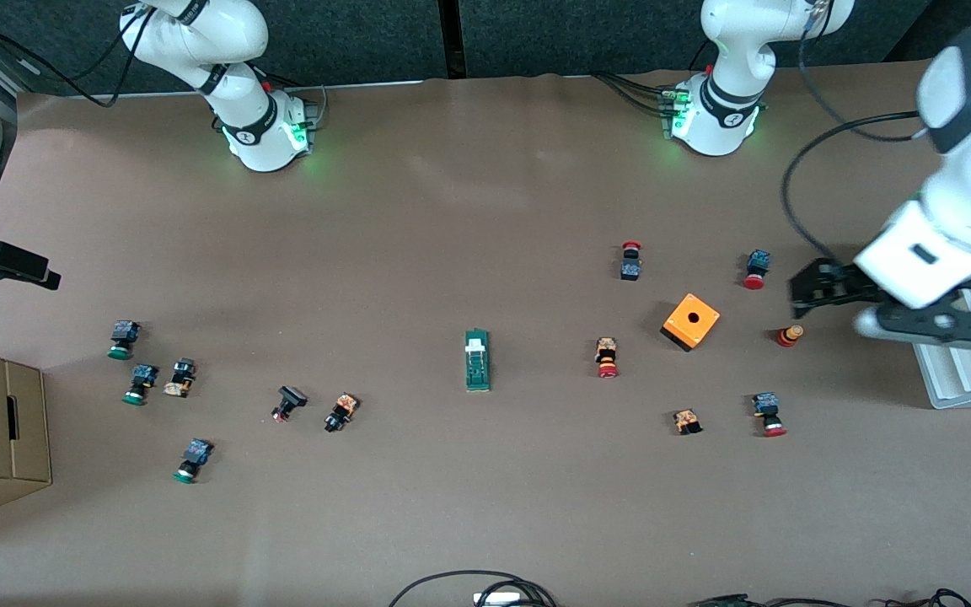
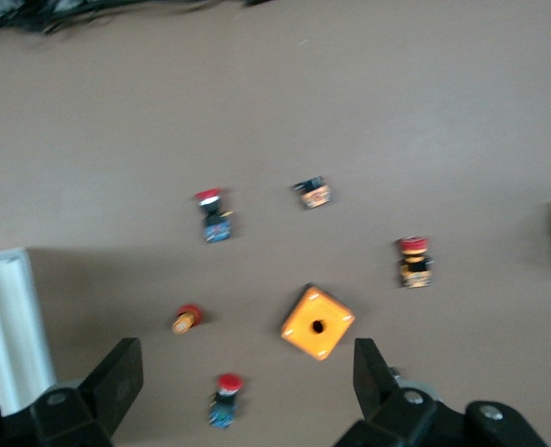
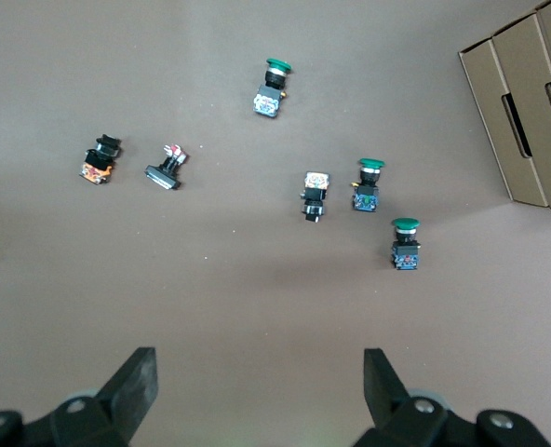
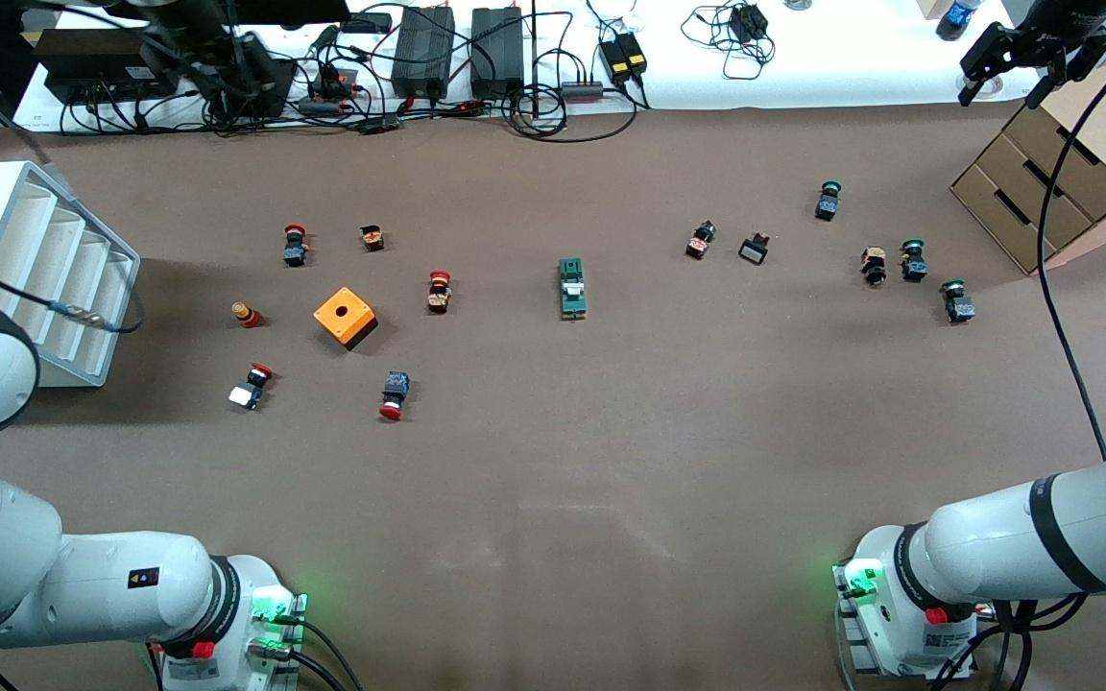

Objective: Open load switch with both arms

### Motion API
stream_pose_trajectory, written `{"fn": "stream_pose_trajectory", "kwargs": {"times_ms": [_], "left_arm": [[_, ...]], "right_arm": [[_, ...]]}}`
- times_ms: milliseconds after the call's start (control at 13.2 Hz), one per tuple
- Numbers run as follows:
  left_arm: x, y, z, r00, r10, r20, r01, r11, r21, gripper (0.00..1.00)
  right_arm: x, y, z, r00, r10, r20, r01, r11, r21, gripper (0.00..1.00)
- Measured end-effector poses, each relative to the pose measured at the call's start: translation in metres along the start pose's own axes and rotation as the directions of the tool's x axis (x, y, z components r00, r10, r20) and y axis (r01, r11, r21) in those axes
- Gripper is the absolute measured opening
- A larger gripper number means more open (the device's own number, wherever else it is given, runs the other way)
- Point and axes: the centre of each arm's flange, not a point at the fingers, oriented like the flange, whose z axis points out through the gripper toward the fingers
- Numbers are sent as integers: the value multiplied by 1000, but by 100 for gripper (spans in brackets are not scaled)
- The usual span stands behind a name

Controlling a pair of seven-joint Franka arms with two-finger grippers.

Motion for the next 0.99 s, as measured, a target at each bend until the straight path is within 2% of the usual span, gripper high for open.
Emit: {"fn": "stream_pose_trajectory", "kwargs": {"times_ms": [304, 608, 988], "left_arm": [[-34, -57, 9, 995, -89, 43, 88, 996, 24, 100], [-53, -54, 11, 994, -87, 61, 86, 996, 23, 100], [-56, -59, 11, 993, -97, 61, 96, 995, 23, 100]], "right_arm": [[0, 0, 0, 1000, 0, 0, 0, 1000, 0, 100], [0, 0, 0, 1000, 0, 0, 0, 1000, 0, 100], [0, 0, 0, 1000, 0, 0, 0, 1000, 0, 100]]}}
